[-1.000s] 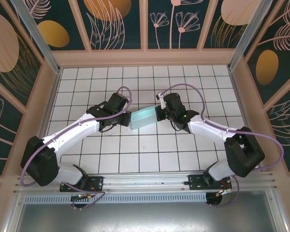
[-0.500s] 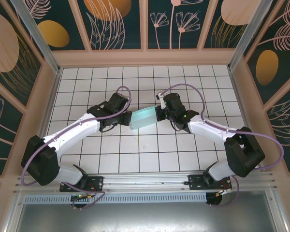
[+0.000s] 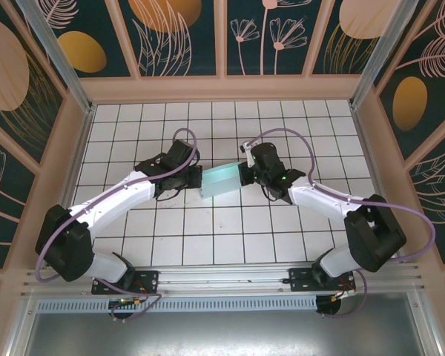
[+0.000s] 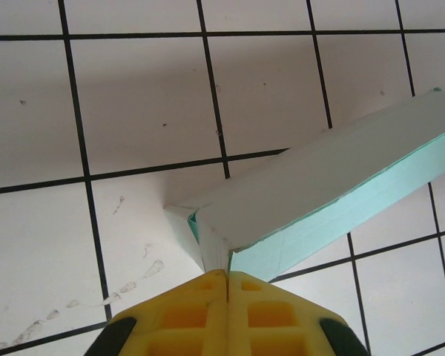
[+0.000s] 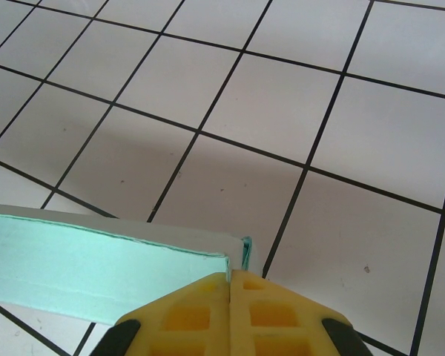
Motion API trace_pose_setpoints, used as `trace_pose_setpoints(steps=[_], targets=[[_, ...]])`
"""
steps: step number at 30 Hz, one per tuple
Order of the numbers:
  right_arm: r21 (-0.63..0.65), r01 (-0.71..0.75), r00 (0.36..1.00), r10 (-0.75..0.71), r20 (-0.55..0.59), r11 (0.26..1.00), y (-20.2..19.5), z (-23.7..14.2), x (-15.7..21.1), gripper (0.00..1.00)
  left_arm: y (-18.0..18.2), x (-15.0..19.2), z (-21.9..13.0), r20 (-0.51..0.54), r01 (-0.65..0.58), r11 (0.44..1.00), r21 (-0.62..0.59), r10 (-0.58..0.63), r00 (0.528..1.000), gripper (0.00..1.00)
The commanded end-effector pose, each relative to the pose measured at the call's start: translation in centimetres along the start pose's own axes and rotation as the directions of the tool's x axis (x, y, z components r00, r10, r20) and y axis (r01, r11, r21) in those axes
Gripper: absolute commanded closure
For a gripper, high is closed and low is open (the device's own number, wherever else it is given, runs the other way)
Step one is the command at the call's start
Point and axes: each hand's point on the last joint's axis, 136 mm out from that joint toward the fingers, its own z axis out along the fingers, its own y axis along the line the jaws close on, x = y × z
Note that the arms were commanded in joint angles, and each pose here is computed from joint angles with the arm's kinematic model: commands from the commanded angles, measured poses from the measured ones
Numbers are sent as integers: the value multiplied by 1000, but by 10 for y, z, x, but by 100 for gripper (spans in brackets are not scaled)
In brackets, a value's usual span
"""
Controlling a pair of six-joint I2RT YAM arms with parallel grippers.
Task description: Fold the paper box
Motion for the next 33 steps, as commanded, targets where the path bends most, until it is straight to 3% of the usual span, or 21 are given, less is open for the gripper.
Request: trace_pose_setpoints(steps=[1,21,29,33], targets=[[-14,11,999,-11,-30,1000,6,-1,13,100,-17,-7,-2,-4,63,996,68,-63,998,100],[-17,8,1000,-8,-29,1000,7,-1,17,100,-23,-28,-5,39,175,976,129,-182,983,100],[-16,6,1000,-7,-28,1000,7,-1,17,100,-18,-18,6,12,147,984,105,-149,989,100],[-11,5,1000,-5,-30,1000,6,-1,20,100,-20,-10,11,-11,77,989,127,-76,997,100]])
